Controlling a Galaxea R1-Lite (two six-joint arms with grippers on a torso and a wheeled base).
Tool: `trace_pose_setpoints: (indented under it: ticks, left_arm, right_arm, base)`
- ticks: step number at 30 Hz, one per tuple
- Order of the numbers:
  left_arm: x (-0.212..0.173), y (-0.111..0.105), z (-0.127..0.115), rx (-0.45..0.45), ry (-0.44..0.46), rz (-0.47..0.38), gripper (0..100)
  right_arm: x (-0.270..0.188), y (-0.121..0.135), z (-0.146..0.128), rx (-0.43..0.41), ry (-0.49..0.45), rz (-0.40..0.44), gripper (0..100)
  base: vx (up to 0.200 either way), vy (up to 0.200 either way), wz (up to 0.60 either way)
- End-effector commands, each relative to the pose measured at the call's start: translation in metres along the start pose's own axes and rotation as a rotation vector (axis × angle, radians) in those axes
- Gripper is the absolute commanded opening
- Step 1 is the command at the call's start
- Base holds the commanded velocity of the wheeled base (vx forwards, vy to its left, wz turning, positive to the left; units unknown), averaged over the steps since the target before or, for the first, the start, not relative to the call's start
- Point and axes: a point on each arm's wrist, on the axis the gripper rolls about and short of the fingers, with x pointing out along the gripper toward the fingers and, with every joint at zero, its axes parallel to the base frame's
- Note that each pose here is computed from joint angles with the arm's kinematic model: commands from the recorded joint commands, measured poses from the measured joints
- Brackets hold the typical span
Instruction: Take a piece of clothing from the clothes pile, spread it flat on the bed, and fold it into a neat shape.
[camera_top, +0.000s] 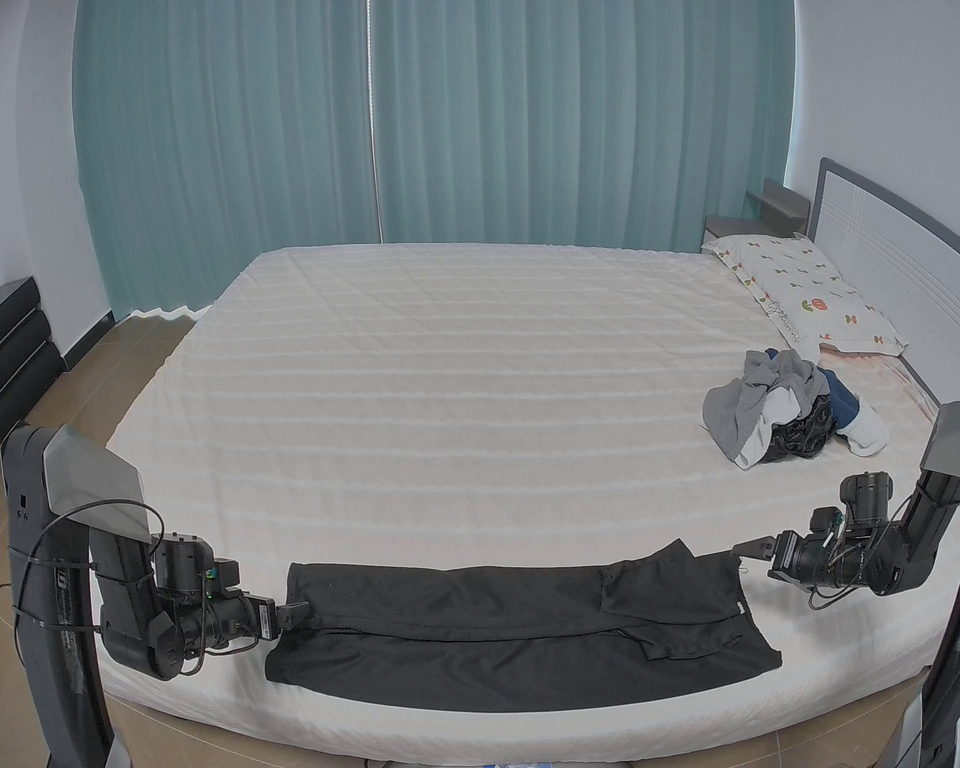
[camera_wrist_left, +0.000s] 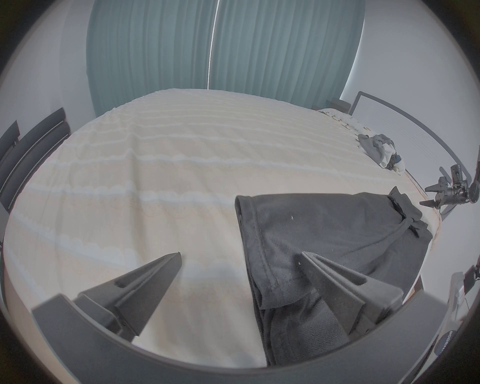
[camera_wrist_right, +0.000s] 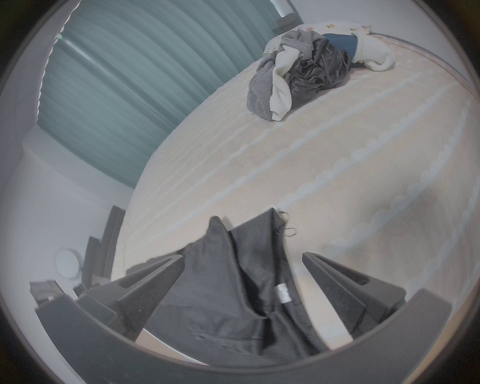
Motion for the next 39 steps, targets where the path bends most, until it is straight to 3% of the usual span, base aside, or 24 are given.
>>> trace_pose_setpoints:
  ticks: [1, 8, 12, 14, 16, 20, 39]
  left_arm:
    - [-0.009, 0.005, 0.012, -0.011, -0.048, 0.013, 100]
    - [-0.013, 0.014, 0.025, -0.071, -0.068, -0.025, 100]
    - [0.002, 0.006, 0.054, -0.352, -0.067, -0.064, 100]
    - [0.004, 0.003, 0.057, -0.388, -0.067, -0.073, 100]
    - [0.013, -0.007, 0.068, -0.529, -0.051, -0.114, 100]
    - [0.025, -0.016, 0.079, -0.607, -0.065, -0.15, 100]
    - [0.051, -0.02, 0.052, -0.541, -0.013, -0.037, 100]
  right_arm:
    - [0.0, 0.02, 0.009, 0.023, -0.032, 0.046, 100]
    - [0.017, 0.006, 0.007, 0.106, -0.029, 0.042, 100]
    - [0.024, 0.002, 0.005, 0.149, -0.038, 0.052, 100]
    - [0.025, 0.001, 0.005, 0.152, -0.038, 0.052, 100]
    - [0.03, -0.002, 0.001, 0.157, -0.032, 0.049, 100]
    - [0.034, -0.003, -0.002, 0.16, -0.016, 0.046, 100]
    - [0.034, -0.002, -0.006, 0.165, -0.003, 0.041, 100]
  base:
    - [0.0, 0.0, 0.0]
    - [0.0, 0.0, 0.0]
    - [0.0, 0.0, 0.0]
    - [0.0, 0.0, 0.0]
    - [0.0, 0.0, 0.0]
    - [0.0, 0.0, 0.0]
    - [0.0, 0.0, 0.0]
